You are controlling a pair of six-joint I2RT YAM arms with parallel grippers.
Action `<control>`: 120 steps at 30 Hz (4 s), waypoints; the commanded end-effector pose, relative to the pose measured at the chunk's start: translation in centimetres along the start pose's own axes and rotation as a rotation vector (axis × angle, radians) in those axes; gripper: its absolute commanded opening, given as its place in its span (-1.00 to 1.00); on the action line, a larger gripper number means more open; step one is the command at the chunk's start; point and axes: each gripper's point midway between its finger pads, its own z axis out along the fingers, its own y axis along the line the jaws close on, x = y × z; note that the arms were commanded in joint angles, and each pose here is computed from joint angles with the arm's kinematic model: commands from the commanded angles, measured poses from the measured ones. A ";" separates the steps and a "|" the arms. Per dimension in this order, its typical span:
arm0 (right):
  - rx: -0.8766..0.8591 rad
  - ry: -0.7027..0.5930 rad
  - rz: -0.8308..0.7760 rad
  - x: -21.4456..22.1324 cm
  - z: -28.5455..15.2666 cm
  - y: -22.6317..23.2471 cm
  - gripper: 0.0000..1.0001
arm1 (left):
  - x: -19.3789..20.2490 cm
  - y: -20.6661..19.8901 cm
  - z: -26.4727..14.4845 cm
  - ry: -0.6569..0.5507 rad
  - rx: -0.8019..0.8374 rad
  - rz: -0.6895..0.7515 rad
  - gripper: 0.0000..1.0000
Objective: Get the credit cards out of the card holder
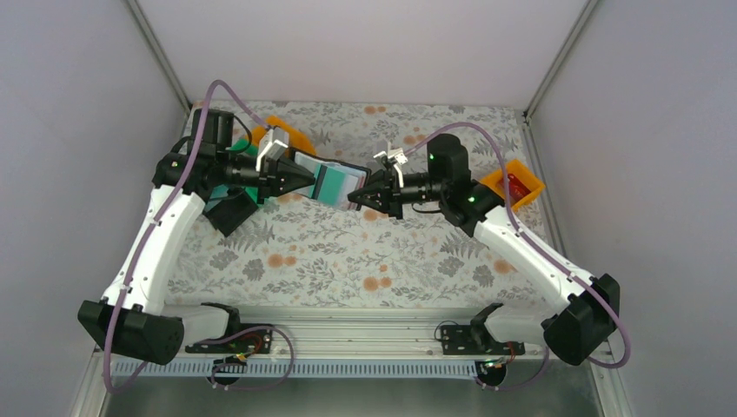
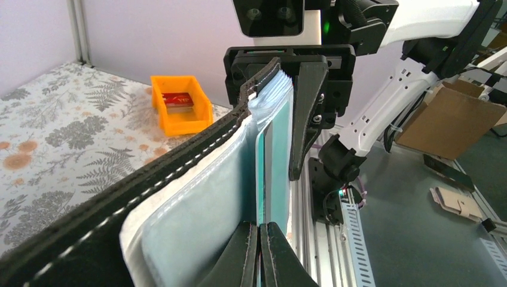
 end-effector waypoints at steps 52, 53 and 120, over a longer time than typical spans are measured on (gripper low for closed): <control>-0.055 0.004 -0.057 -1.2 -0.2 1.3 -0.92 | 0.5 -1.5 0.6 0.001 0.066 0.074 -0.95; -0.042 0.003 -0.052 -1.1 -0.2 1.0 -0.92 | 0.4 -1.3 0.5 0.004 0.050 0.073 -0.95; 0.415 -0.266 0.086 -4.0 -7.1 -3.8 0.86 | -2.6 0.6 -2.7 -0.054 -0.067 0.025 -0.95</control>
